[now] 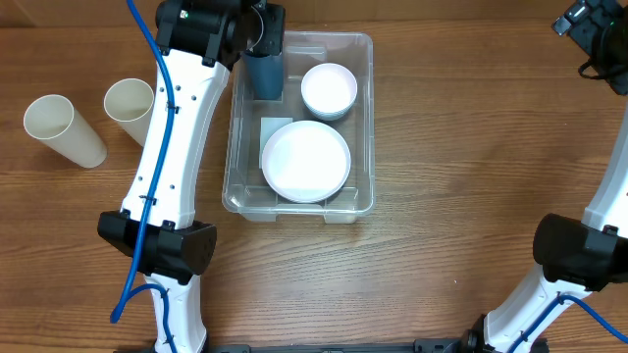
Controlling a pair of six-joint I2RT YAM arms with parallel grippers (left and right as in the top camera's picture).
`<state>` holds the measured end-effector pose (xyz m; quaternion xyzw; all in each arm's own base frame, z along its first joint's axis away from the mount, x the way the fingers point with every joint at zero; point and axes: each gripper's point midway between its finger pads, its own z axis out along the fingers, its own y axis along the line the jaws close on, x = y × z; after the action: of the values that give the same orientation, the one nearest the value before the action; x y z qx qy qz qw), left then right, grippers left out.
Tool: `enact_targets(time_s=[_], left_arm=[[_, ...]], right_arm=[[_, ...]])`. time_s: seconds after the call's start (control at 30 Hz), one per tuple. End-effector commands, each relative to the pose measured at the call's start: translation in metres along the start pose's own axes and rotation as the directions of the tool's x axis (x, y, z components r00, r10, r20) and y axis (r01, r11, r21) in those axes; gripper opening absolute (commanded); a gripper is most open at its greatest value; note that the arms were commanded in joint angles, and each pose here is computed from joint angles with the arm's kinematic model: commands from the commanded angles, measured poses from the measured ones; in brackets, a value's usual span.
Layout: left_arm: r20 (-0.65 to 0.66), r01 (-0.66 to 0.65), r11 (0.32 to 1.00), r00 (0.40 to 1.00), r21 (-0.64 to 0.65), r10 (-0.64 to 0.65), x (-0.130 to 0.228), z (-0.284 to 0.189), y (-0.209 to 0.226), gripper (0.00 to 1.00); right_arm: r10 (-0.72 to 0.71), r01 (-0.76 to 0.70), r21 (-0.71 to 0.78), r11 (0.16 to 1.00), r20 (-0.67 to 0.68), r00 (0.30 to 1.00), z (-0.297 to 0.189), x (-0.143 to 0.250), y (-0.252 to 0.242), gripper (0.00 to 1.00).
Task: Pack container
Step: 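Lower the second blue cup into the first blue cup in the container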
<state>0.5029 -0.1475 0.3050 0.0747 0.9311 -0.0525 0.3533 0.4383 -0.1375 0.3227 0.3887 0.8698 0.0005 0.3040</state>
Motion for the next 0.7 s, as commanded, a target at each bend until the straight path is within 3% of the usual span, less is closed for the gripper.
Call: enact_targets(time_s=[0.0, 0.4, 0.57, 0.67], left_arm=[[0.024, -0.027, 1.0, 0.999, -0.003, 0.027, -0.006, -0.002, -0.003, 0.04], [-0.016, -0.029, 1.0, 0.999, -0.009, 0.029, 0.003, -0.002, -0.001, 0.04], [-0.002, -0.028, 1.0, 1.0, -0.008, 0.028, 0.0, -0.002, -0.002, 0.41], [-0.002, -0.028, 1.0, 1.0, -0.008, 0.028, 0.0, -0.002, -0.002, 0.44]], right_arm=[[0.004, -0.004, -0.003, 1.0, 0.018, 1.0, -0.004, -0.003, 0.001, 1.0], [0.004, -0.004, -0.003, 1.0, 0.018, 1.0, -0.004, -0.003, 0.001, 1.0], [0.004, -0.004, -0.003, 1.0, 0.017, 1.0, -0.004, -0.003, 0.001, 1.0], [0.004, -0.004, -0.003, 1.0, 0.017, 1.0, -0.004, -0.003, 0.001, 1.0]])
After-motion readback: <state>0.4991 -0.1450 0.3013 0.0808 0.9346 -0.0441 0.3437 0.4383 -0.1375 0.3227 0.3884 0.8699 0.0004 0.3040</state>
